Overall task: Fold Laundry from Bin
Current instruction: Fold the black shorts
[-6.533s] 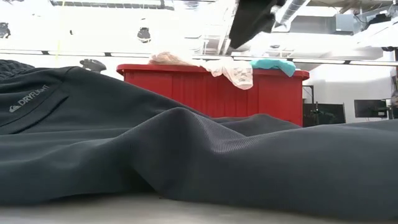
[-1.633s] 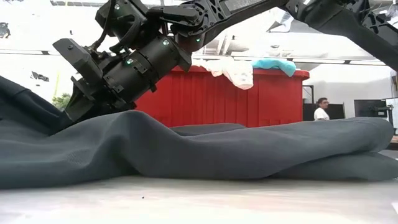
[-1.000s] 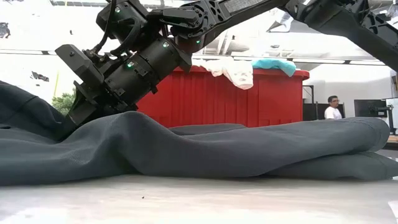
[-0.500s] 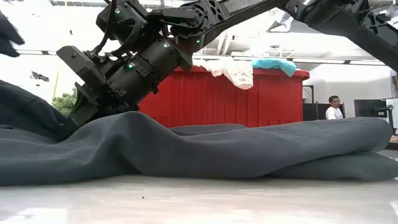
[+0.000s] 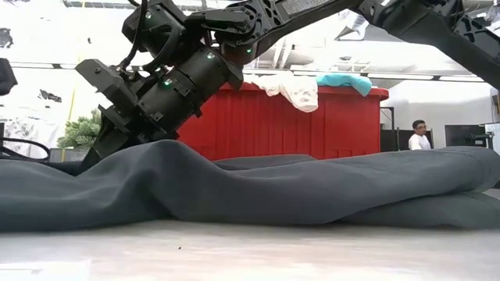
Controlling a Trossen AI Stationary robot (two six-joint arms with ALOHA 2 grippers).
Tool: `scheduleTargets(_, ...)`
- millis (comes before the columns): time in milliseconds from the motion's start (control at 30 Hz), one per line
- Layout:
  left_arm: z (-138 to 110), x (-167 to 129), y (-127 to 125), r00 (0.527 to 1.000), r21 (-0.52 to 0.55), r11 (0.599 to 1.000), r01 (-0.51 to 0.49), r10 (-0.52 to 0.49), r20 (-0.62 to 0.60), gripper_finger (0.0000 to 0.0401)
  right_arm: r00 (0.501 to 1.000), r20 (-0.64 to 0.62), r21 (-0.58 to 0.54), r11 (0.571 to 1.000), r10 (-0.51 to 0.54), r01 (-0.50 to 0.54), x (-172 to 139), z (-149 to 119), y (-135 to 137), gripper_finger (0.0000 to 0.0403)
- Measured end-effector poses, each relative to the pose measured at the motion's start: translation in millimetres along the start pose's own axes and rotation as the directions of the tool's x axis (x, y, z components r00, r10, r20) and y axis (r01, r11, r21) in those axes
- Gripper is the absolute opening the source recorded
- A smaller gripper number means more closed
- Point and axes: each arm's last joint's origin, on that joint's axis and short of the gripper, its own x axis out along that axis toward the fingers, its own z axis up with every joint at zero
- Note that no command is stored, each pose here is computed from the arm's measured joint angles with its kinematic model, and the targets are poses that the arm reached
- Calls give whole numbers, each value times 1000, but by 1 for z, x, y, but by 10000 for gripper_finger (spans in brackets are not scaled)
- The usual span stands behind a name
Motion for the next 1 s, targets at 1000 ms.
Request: scheduleTargets(1000, 14, 28, -64, 944, -484, 842, 240, -318, -84, 0, 818, -424, -355, 902, -389, 245, -127, -80, 147, 107)
